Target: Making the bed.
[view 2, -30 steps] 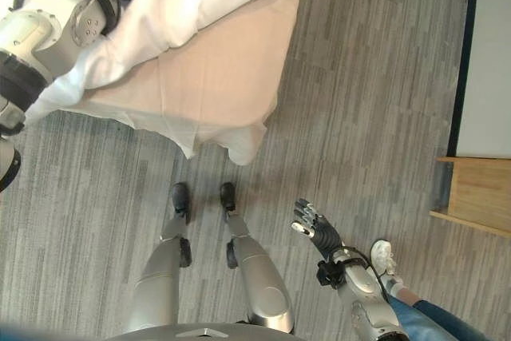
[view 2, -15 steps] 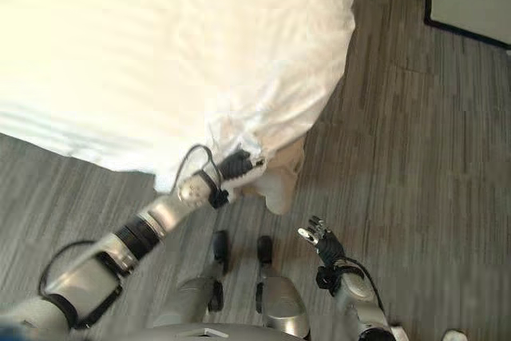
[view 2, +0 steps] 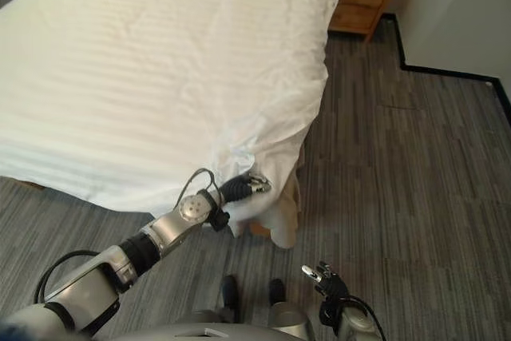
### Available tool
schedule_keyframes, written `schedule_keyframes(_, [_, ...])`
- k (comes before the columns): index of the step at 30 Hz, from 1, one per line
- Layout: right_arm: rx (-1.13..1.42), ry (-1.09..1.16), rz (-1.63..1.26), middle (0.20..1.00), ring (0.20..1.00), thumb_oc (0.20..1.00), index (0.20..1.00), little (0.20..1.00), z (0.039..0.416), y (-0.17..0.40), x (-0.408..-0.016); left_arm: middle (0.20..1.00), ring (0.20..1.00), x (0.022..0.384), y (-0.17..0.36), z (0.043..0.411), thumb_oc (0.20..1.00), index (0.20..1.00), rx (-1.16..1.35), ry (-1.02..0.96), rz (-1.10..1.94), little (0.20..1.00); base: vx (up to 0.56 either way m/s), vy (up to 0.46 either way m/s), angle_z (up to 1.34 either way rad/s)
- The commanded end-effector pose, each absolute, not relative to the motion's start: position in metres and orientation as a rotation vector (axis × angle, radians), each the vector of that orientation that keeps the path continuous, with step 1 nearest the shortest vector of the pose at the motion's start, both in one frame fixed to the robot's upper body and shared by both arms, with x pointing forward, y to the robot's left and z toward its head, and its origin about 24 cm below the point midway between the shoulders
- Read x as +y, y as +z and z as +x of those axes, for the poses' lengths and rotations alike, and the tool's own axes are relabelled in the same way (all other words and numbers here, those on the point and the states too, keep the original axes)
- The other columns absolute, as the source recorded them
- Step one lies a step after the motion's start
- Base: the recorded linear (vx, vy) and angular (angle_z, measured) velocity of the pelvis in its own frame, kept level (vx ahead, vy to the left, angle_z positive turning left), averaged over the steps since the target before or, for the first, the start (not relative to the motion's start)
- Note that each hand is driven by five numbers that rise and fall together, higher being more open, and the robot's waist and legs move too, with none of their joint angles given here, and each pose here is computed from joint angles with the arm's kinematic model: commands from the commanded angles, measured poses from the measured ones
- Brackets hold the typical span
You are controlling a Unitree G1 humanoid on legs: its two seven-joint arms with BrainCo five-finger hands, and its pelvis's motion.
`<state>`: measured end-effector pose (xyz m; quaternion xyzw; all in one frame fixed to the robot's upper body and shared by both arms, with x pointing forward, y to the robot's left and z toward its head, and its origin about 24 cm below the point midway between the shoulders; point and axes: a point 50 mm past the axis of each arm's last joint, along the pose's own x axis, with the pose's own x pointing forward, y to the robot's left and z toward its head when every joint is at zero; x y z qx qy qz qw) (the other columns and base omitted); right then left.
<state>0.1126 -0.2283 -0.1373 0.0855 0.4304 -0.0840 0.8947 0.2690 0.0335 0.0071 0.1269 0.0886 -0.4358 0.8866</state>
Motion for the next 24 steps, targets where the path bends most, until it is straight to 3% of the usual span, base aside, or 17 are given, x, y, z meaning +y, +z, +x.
schedule_keyframes(1, [0.944, -0.294, 0.147, 1.0, 1.0, 1.0, 1.0, 1.0, 0.092, -0.139, -0.258, 1.0, 1.0, 0.027, 0.044, 0.273, 1.0, 1.0, 0.06, -0.965, 0.064, 1.0, 0.01, -0.033, -0.04])
schedule_keyframes(9, [1.219, -0.5, 0.154, 1.0, 1.0, 1.0, 1.0, 1.0, 0.017, -0.151, -0.292, 1.0, 1.0, 0.118, 0.079, 0.258, 1.0, 1.0, 0.014, -0.963, 0.094, 1.0, 0.01, -0.017, 0.17])
schedule_keyframes(12, [1.23, -0.511, 0.177, 1.0, 1.0, 1.0, 1.0, 1.0, 0.01, -0.151, -0.294, 1.0, 1.0, 0.145, 0.102, 0.252, 1.0, 1.0, 0.039, -0.99, -0.028, 1.0, 0.01, -0.043, 0.31])
schedule_keyframes(16, [1.178, -0.542, 0.242, 1.0, 1.0, 1.0, 1.0, 1.0, 0.013, -0.151, -0.292, 1.0, 1.0, 0.179, 0.124, 0.248, 1.0, 1.0, 0.005, -0.883, -0.165, 1.0, 0.01, -0.037, 0.09])
schedule_keyframes(19, [1.117, -0.563, 0.264, 1.0, 1.0, 1.0, 1.0, 1.0, 0.024, -0.15, -0.292, 1.0, 1.0, 0.195, 0.127, 0.246, 1.0, 1.0, -0.052, -0.757, -0.192, 1.0, 0.0, -0.017, 0.06])
schedule_keyframes(21, [0.812, -0.496, 0.232, 1.0, 1.0, 1.0, 1.0, 1.0, 0.092, -0.124, -0.294, 1.0, 1.0, 0.215, 0.102, 0.246, 1.0, 1.0, -0.137, -0.418, -0.379, 1.0, 0.02, 0.001, 0.01])
schedule_keyframes(24, [0.437, -0.405, 0.076, 1.0, 1.0, 1.0, 1.0, 1.0, 0.161, -0.055, -0.31, 1.0, 1.0, 0.219, 0.063, 0.235, 1.0, 1.0, -0.115, -0.145, -0.539, 1.0, 0.02, 0.034, -0.08])
